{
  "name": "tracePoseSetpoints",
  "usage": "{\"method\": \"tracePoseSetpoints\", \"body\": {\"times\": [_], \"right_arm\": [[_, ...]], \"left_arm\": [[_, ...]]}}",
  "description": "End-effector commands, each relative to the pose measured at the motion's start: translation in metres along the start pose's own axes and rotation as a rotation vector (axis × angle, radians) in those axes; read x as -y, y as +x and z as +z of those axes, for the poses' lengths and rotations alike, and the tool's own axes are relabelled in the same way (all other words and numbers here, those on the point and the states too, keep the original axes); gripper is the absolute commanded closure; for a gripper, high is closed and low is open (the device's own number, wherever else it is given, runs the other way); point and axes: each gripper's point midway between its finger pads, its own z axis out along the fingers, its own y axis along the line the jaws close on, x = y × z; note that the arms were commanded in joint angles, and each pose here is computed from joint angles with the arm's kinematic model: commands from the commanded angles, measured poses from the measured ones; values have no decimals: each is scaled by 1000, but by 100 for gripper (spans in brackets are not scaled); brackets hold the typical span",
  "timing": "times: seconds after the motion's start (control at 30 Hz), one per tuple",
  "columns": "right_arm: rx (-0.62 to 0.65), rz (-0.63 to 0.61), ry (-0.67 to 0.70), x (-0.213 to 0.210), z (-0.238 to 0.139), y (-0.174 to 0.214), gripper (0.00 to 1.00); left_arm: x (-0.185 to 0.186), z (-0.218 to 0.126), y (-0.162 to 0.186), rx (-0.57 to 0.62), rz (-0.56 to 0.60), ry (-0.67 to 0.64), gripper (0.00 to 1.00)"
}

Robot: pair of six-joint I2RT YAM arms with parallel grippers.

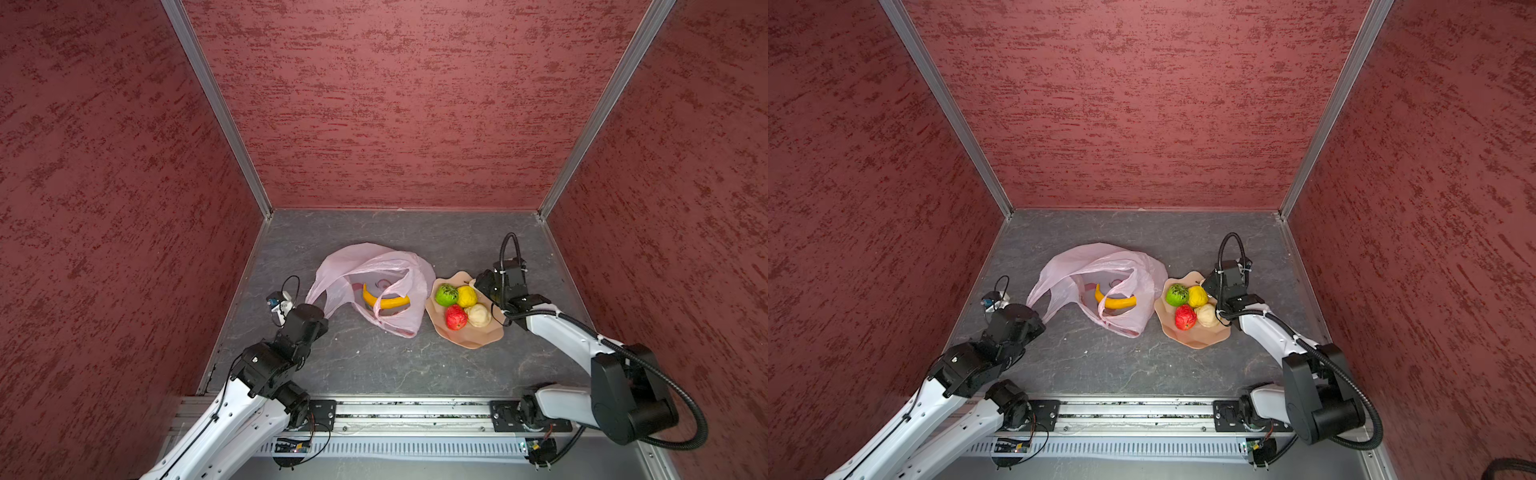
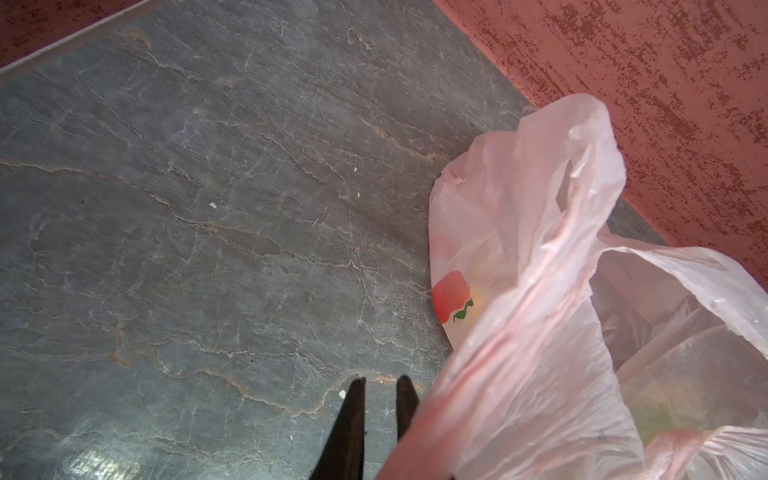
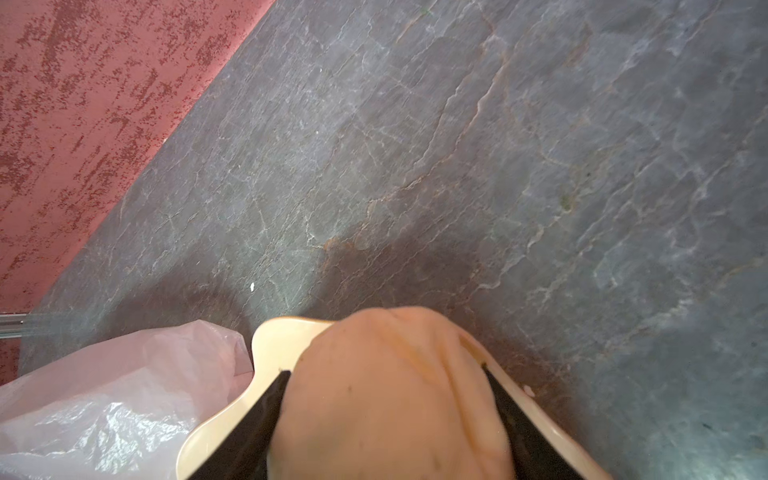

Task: Take the fake fruits out of the plastic bag
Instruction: 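Lower the cream fruit into the bowl and open the right gripper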

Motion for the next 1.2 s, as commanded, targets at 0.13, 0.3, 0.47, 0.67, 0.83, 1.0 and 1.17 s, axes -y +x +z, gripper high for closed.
{"method": "tracePoseSetpoints", "body": {"times": [0.13,0.3,0.47,0.67,0.83,1.0,1.17], "right_arm": [[12,30,26,3,-6,7,36],[14,27,35,4,-9,9,31],[17,29,39,5,-10,10,28],[17,26,44,5,-11,10,26],[26,22,42,4,-14,7,22],[28,24,43,5,-18,6,21],[34,18,38,3,-27,2,21]], "left_arm": [[-6,0,3,-2,11,1,83],[-9,-1,2,2,8,6,83],[-12,-1,4,-1,6,8,83],[-15,-4,4,1,-2,13,83],[-16,-5,3,3,-2,12,83],[-14,-5,3,4,-3,20,83],[-9,-4,2,0,6,30,83]]}}
